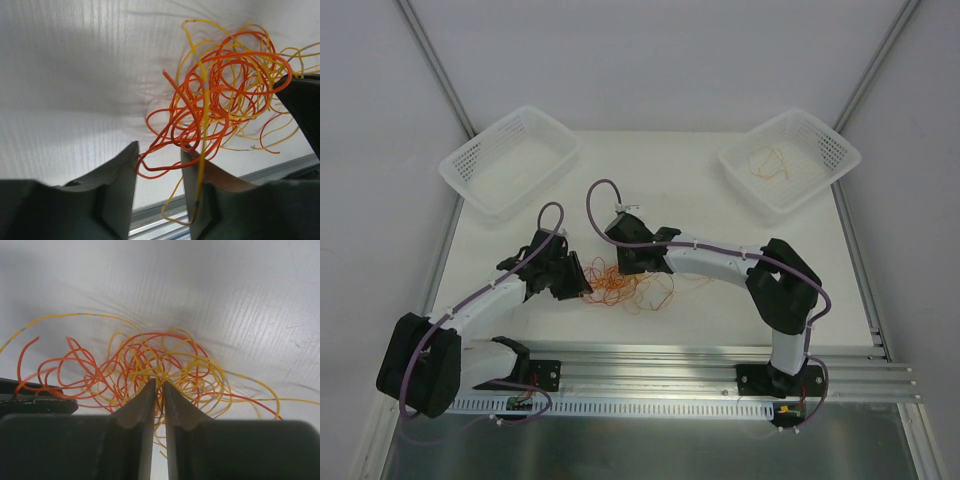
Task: Untangle the cables
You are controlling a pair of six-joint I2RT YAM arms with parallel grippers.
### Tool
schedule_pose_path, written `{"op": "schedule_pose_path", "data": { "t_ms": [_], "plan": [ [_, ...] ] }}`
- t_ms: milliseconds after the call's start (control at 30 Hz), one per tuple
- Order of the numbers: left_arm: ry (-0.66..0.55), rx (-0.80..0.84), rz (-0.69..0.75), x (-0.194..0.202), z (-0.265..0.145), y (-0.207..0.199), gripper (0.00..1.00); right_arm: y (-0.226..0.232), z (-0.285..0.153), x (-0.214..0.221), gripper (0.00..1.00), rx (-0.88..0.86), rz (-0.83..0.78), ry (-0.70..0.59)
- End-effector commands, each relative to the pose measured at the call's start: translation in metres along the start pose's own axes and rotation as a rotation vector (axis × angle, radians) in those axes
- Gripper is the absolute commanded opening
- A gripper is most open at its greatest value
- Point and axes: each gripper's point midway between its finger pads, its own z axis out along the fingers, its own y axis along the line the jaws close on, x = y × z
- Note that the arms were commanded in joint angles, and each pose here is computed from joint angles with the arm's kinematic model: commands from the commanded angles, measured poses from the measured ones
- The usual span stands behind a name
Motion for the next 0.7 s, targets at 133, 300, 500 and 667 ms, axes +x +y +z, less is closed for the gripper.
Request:
{"op": "schedule_pose_path", "data": {
  "t_ms": [133,300,500,667],
  "plan": [
    [0.02,-0.069,-0.041,0.008,0.015,0.015,0.08,0.01,-0.048,-0.038,0.01,-0.043,-0.027,-0.118],
    [0.019,-0.125,-0.051,0.008,0.021,0.026,0.0,0.007,-0.096,-0.052,0.01,-0.086,-0.093,-0.153],
    [0.006,-0.176,-0.069,0.007,0.024,0.037,0.0,-0.02,-0.17,-0.076,0.01,-0.121,-0.137,-0.254],
    [-0.006,-0.216,-0.119,0.005,0.023,0.05,0.0,-0.08,-0.243,-0.106,0.01,-0.077,-0.104,-0.396]
  ]
}}
